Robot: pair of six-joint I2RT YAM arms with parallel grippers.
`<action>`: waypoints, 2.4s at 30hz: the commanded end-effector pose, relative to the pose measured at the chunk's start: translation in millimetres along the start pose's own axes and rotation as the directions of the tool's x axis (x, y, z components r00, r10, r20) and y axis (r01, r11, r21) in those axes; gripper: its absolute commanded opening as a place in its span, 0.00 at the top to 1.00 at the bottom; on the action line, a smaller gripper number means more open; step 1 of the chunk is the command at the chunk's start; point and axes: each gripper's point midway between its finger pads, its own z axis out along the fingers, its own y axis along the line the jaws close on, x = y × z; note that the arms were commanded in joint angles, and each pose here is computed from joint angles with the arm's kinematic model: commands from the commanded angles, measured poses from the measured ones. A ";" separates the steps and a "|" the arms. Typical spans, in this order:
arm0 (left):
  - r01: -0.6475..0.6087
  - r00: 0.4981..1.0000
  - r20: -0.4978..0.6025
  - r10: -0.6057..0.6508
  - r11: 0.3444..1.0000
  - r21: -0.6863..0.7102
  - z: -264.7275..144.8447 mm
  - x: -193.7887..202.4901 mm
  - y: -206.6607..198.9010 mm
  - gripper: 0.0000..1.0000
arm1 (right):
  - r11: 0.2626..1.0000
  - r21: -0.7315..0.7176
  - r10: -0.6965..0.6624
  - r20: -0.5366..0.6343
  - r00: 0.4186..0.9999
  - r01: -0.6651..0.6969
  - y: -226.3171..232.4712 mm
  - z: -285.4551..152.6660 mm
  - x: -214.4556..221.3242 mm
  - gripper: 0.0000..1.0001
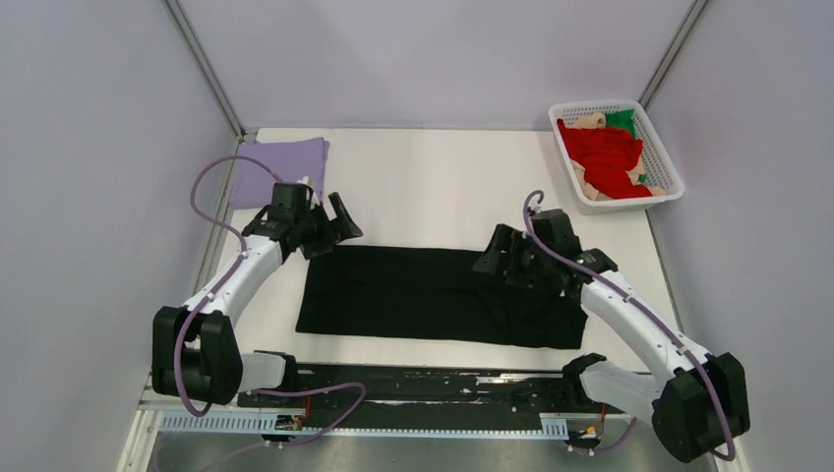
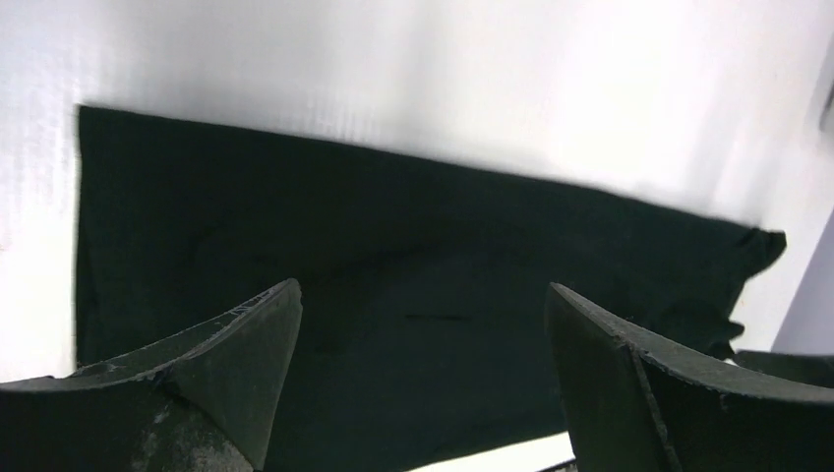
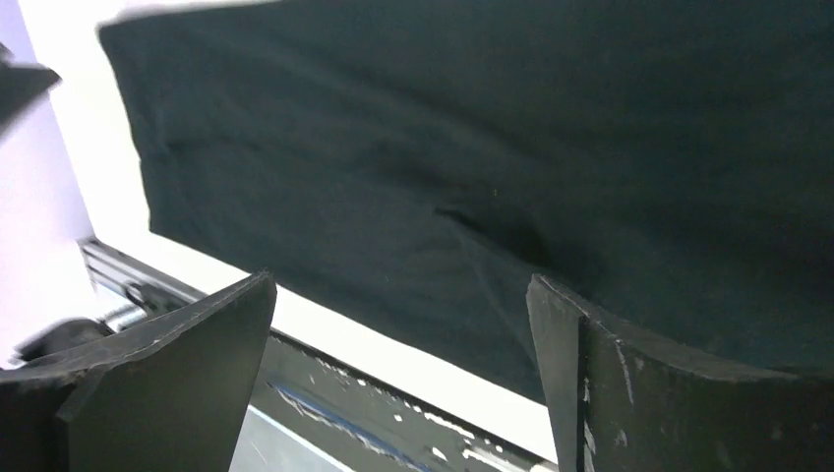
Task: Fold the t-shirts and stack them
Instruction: Rotate the tshirt 90 degrees
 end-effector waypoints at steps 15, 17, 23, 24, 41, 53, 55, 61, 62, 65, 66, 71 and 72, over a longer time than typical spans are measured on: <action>-0.042 0.999 -0.025 0.043 0.998 0.038 -5.8 17.9 1.2 0.00 | 0.984 0.126 -0.098 -0.233 0.968 0.130 -23.4 57.4 70.6 0.00; -0.046 0.999 -0.024 0.047 0.998 0.039 -7.6 17.2 0.5 0.00 | 0.980 0.092 -0.148 -0.242 0.959 0.174 -10.5 56.8 71.6 0.00; -0.064 0.998 -0.001 0.065 0.997 0.035 -14.2 14.7 0.6 0.00 | 0.955 -0.037 -0.291 -0.287 0.913 0.293 27.1 32.8 97.3 0.00; -0.067 0.998 -0.001 0.067 0.997 0.034 -14.2 14.7 1.0 0.00 | 0.945 -0.079 -0.327 -0.304 0.895 0.319 34.8 28.2 107.1 0.00; -0.145 0.980 -0.088 0.177 0.946 0.290 -3.0 35.4 -65.0 0.00 | 0.993 0.112 -0.022 -0.026 0.999 0.025 11.4 8.4 46.6 0.00; -0.153 0.897 -0.363 0.250 0.949 0.276 53.1 115.0 -42.1 0.00 | 0.809 0.453 0.353 0.136 0.926 -0.375 -111.8 48.6 34.6 0.00; -0.148 0.883 -0.404 0.238 0.959 0.242 56.6 129.5 -26.3 0.00 | 0.780 0.497 0.369 0.127 0.921 -0.381 -124.3 53.4 42.2 0.00; -0.149 0.852 -0.474 0.222 0.971 0.185 55.8 155.9 1.7 0.00 | 0.785 0.505 0.335 0.141 0.931 -0.359 -133.9 88.0 2.9 0.00; -0.135 0.849 -0.484 0.214 0.972 0.194 53.8 159.4 1.0 0.00 | 0.800 0.484 0.327 0.145 0.934 -0.355 -127.6 98.9 -15.8 0.00; -0.094 0.855 -0.475 0.207 0.963 0.251 50.7 160.0 -12.0 0.00 | 0.844 0.438 0.272 0.148 0.951 -0.310 -115.9 132.1 -68.8 0.00; -0.062 0.853 -0.487 0.188 0.963 0.263 47.9 163.7 -17.0 0.00 | 0.864 0.411 0.250 0.150 0.957 -0.290 -108.2 144.6 -90.3 0.00; -0.045 0.879 -0.417 0.231 0.912 0.408 47.0 167.5 -62.2 0.00 | 0.958 0.251 0.121 0.086 0.989 -0.139 -66.5 214.6 -167.2 0.00; -0.062 0.875 -0.411 0.257 0.900 0.432 47.7 171.9 -74.4 0.00 | 0.966 0.227 0.106 0.077 0.991 -0.121 -60.5 228.2 -178.8 0.00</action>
